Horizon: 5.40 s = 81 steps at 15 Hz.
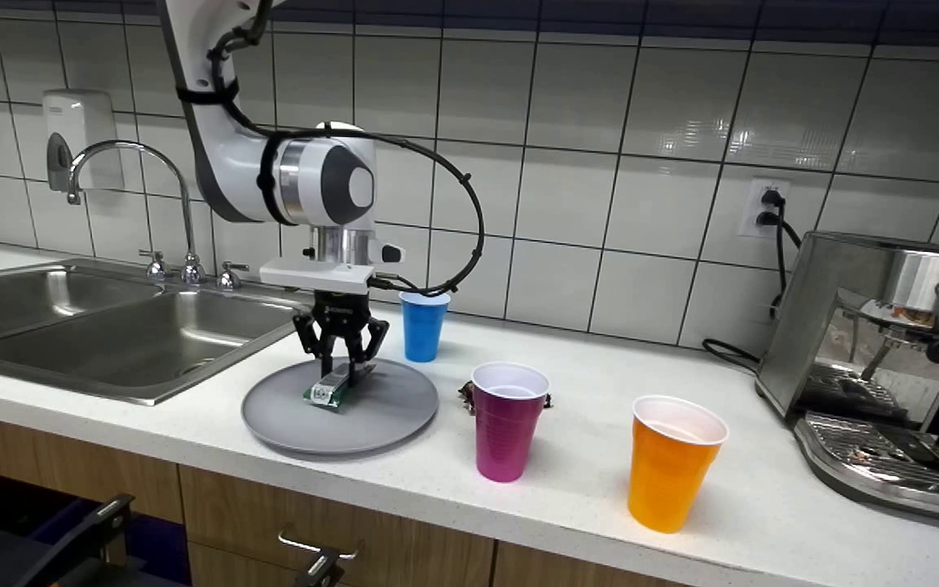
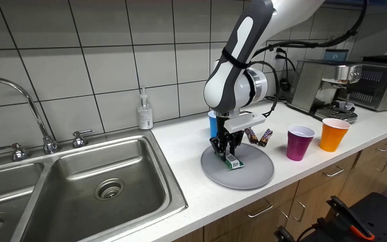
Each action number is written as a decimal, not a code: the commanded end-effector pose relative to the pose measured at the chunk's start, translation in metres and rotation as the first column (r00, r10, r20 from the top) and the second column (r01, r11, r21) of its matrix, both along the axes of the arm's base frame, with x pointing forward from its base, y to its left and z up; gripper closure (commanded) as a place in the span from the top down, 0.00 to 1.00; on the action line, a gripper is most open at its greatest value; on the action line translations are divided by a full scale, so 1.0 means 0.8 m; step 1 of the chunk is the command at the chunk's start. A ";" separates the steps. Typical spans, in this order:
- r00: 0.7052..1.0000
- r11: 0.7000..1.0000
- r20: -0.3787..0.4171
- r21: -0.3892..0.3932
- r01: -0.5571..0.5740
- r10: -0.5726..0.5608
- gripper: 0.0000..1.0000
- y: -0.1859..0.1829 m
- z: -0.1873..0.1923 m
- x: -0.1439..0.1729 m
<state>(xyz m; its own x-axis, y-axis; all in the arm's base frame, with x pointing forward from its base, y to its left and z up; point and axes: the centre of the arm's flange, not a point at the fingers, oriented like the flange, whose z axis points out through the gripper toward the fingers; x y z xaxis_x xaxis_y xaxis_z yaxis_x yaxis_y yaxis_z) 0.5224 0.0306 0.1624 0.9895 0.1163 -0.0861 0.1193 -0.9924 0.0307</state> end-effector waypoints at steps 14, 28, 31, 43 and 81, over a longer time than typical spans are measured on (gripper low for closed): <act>0.999 0.999 0.041 0.026 0.031 -0.032 0.15 0.104 0.058 0.078; 0.998 0.998 0.010 0.008 0.068 -0.068 0.15 0.177 0.005 0.116; 0.996 0.996 0.007 0.009 0.092 -0.092 0.15 0.175 0.000 0.115; 0.996 0.996 0.015 0.014 0.086 -0.086 1.00 0.117 0.044 0.077; 0.973 0.983 0.142 0.002 0.183 -0.181 0.75 -0.028 0.094 0.234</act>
